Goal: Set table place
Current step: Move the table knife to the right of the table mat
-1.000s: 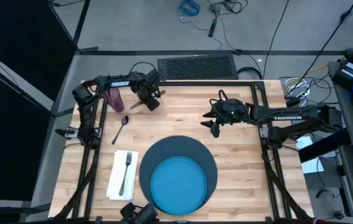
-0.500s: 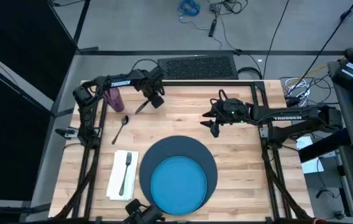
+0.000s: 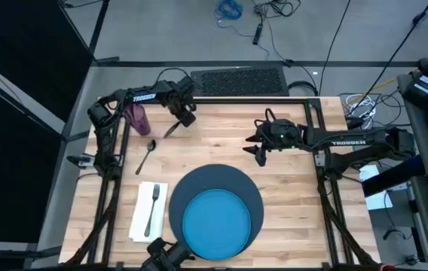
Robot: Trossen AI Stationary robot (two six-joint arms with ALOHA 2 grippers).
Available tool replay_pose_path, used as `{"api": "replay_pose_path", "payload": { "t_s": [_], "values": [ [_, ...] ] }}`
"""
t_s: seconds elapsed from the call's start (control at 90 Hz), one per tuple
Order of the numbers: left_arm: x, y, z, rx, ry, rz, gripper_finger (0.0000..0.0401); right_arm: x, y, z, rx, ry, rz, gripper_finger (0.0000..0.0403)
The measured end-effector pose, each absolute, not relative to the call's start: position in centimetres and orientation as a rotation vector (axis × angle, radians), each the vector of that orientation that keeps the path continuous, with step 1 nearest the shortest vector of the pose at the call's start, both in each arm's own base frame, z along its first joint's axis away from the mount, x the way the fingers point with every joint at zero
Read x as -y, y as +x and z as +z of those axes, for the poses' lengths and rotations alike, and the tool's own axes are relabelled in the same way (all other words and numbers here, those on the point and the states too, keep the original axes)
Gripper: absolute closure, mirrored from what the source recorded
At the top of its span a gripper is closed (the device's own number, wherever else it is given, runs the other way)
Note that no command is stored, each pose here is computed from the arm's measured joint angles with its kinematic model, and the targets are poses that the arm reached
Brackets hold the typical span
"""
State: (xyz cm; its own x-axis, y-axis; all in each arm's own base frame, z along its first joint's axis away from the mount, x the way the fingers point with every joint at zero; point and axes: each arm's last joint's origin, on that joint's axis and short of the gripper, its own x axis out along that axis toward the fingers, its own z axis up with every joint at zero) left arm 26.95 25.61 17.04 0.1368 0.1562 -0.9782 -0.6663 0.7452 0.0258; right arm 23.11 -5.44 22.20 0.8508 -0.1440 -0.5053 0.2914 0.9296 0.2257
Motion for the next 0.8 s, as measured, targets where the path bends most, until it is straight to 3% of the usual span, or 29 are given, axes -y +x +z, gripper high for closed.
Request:
{"api": "replay_pose_path", "payload": {
  "t_s": [0.8],
  "values": [
    [-24.9, 27.6, 14.2, -1.398, -0.560, 0.524, 0.0359, 5.4, 23.1, 22.2, -0.506, 0.308, -0.210, 0.0211]
  ]
}}
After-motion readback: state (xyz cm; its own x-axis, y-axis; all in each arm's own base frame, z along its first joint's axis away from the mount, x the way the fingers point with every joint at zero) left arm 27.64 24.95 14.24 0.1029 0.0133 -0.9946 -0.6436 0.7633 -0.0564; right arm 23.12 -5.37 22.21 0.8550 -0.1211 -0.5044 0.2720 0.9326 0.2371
